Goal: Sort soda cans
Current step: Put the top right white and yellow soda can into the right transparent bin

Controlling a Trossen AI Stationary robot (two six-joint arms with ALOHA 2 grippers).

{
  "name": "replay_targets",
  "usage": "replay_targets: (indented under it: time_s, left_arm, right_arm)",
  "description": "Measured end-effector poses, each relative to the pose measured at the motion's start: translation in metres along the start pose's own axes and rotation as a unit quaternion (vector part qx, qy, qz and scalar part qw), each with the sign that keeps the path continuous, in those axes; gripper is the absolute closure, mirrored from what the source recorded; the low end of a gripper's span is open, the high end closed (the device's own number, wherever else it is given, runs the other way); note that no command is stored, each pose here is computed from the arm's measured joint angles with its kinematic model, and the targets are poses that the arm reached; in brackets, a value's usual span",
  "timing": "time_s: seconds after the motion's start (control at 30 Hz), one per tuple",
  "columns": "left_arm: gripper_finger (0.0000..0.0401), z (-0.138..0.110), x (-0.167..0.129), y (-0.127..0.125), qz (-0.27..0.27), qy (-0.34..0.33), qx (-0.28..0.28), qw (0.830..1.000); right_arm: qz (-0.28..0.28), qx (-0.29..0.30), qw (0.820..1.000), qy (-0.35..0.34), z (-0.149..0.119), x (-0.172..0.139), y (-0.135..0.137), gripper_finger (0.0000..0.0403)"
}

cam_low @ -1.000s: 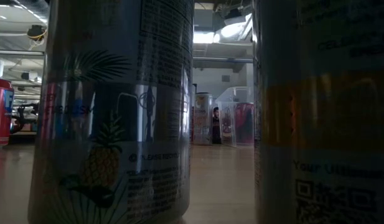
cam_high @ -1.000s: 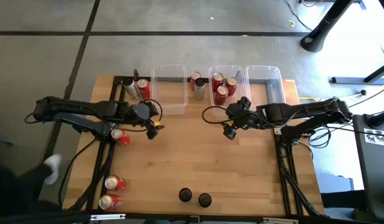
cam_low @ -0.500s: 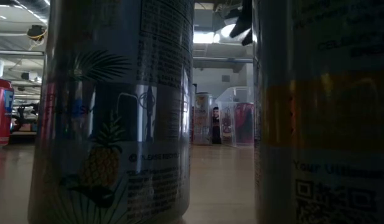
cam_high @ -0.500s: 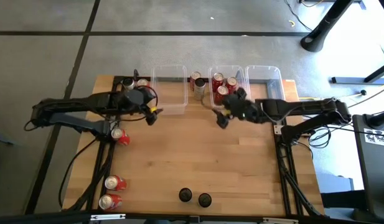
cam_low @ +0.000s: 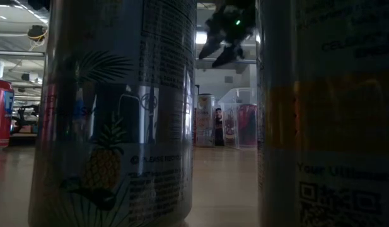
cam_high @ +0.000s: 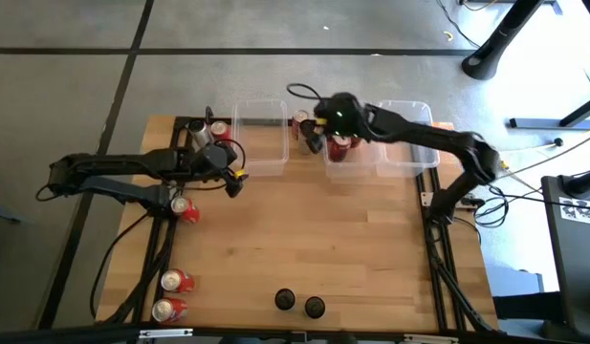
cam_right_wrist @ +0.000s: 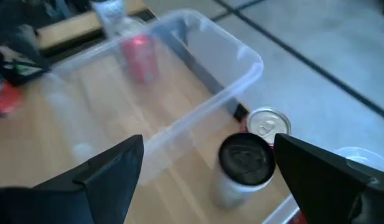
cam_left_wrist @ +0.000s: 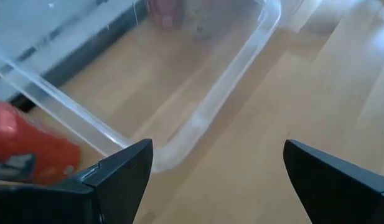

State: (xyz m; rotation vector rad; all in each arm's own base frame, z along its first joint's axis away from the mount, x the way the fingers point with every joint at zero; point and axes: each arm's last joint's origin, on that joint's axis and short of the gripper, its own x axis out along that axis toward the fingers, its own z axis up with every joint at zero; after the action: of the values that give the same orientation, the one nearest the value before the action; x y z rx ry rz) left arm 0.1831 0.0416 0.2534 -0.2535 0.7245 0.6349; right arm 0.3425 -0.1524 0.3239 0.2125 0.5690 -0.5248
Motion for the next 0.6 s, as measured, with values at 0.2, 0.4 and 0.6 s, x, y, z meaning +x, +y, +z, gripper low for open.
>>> replay_targets:
  time_s: [0.2, 0.4, 0.6]
  left_arm:
    - [0.0054, -0.007, 0.002, -0.003, -0.006, 0.005, -0.006, 1.0]
    - [0.0054, -0.009, 0.001, -0.011, -0.031, 0.0, -0.004, 0.999]
    - [0.0054, -0.006, 0.001, -0.014, -0.041, -0.013, -0.002, 0.999]
  right_arm:
    - [-0.009, 0.005, 0.999, 0.053, -0.007, 0.039, -0.022, 0.0045]
    - [-0.009, 0.007, 0.996, 0.086, -0.019, 0.057, -0.026, 0.0045]
    - [-0.027, 0.004, 0.996, 0.086, -0.021, 0.063, -0.027, 0.0045]
